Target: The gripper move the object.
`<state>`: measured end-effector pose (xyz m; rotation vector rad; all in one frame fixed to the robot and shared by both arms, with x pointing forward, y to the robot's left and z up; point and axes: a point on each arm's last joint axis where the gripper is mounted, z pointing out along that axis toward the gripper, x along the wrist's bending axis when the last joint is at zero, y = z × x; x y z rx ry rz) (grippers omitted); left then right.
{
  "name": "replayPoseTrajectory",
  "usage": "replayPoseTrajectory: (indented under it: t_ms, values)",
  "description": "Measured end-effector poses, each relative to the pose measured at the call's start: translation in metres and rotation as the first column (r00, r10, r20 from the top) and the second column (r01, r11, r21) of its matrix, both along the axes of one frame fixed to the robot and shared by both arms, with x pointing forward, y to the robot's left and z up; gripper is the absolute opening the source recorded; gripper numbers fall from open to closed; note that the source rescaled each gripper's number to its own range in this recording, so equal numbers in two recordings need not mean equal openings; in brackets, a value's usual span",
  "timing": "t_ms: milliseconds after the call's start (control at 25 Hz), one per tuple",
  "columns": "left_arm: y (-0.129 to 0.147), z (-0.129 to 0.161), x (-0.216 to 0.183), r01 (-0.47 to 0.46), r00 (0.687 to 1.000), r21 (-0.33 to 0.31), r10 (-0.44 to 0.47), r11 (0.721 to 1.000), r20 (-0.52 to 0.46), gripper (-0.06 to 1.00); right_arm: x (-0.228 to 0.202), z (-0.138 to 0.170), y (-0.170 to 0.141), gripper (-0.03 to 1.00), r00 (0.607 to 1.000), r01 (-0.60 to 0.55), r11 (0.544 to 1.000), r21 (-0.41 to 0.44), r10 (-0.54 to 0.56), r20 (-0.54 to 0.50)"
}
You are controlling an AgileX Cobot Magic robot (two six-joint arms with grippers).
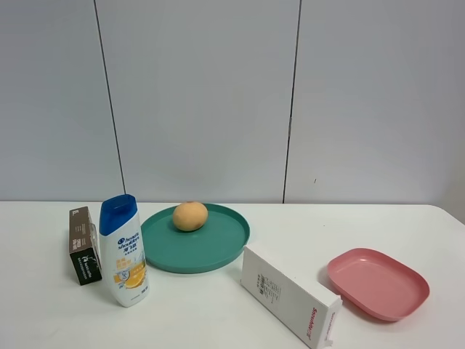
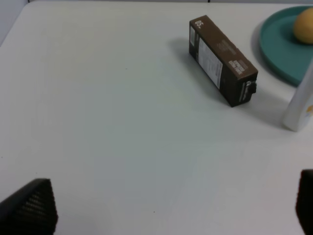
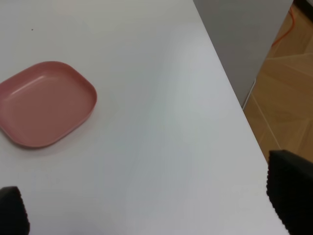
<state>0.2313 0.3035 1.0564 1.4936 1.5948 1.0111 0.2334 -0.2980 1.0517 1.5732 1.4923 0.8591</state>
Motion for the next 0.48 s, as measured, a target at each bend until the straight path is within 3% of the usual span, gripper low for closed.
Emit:
replayPoseTrajectory:
  t_ms: [480]
  values:
    - [0.0000, 0.0000, 0.0000, 0.000, 1.000, 0.000, 0.000, 1.000, 0.000, 1.00, 0.0000, 0.0000, 0.0000, 1.00, 1.000, 0.000, 1.000, 0.000, 0.000, 0.000]
